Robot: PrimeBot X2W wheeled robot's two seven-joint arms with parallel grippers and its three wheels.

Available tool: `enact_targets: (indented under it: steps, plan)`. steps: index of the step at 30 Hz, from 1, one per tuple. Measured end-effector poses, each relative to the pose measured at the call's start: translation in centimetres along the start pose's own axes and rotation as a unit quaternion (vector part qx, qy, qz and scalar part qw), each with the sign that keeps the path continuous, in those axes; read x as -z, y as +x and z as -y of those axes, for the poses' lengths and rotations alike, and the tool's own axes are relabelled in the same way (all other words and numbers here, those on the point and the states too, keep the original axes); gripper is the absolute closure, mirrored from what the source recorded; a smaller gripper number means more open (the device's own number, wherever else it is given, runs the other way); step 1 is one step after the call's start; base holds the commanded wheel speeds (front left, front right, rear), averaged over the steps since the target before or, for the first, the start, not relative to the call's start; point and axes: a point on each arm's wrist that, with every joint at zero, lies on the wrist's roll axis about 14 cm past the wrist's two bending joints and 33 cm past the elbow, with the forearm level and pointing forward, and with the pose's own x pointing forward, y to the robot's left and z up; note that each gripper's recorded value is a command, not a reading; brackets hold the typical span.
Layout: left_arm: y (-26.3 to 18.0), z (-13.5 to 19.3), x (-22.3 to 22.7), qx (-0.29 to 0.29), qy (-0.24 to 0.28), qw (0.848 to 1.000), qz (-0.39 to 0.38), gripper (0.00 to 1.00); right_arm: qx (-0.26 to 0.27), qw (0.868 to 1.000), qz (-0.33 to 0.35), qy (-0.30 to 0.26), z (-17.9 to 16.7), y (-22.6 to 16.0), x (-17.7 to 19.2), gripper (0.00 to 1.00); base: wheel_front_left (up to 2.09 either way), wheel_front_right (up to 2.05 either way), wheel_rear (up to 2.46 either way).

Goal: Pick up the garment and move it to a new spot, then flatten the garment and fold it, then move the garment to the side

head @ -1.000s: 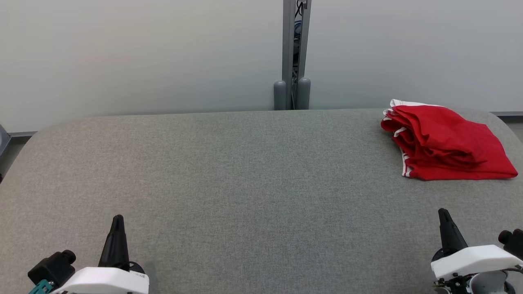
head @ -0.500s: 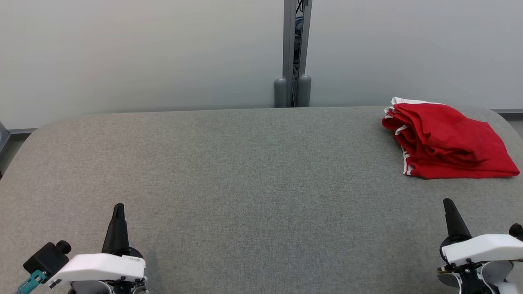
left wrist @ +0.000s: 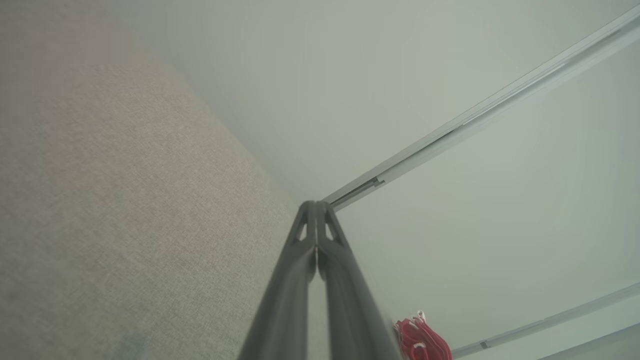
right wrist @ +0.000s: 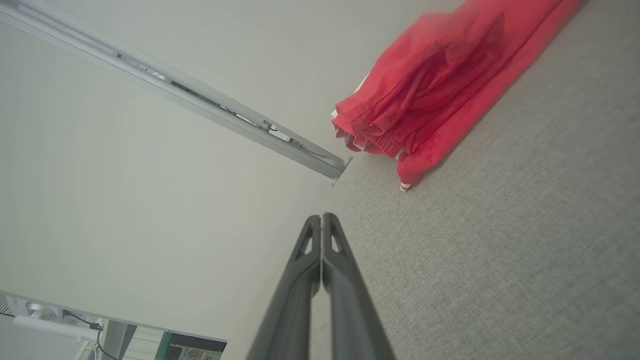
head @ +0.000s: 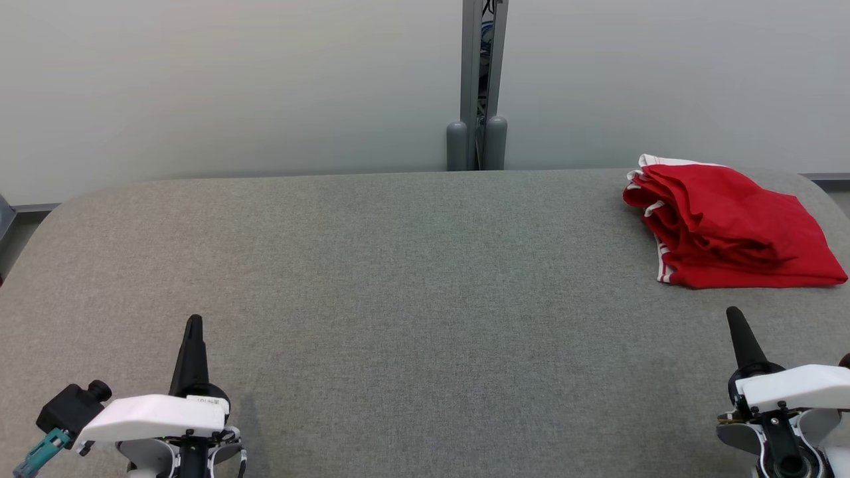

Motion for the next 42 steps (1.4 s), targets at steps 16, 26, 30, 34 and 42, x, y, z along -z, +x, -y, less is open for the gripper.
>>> enact_targets:
  steps: [16, 26, 30, 34, 42]
  plan:
    - [1.2, 0.8, 0.0, 0.005, -0.086, 0.996, -0.005, 1.0, -0.011, 0.997, -0.003, 0.078, -0.7, 0.9, -0.7, 1.0, 0.0, 0.0, 0.0]
    - [1.8, 1.2, 0.1, 0.009, -0.132, 0.991, -0.008, 1.0, -0.02, 0.992, -0.005, 0.122, -1.2, 1.4, -1.1, 1.0, 0.0, 0.0, 0.0]
    - [2.0, 1.3, 0.1, 0.01, -0.15, 0.989, -0.009, 1.0, -0.026, 0.99, -0.006, 0.138, -1.5, 1.7, -1.3, 1.0, 0.0, 0.0, 0.0]
    - [2.3, 1.5, 0.1, 0.012, -0.17, 0.985, -0.01, 1.0, -0.028, 0.987, -0.008, 0.158, -1.6, 1.9, -1.4, 1.0, 0.0, 0.0, 0.0]
    - [2.7, 1.8, 0.1, 0.014, -0.202, 0.979, -0.012, 1.0, -0.037, 0.981, -0.009, 0.188, -2.0, 2.2, -1.7, 1.0, 0.0, 0.0, 0.0]
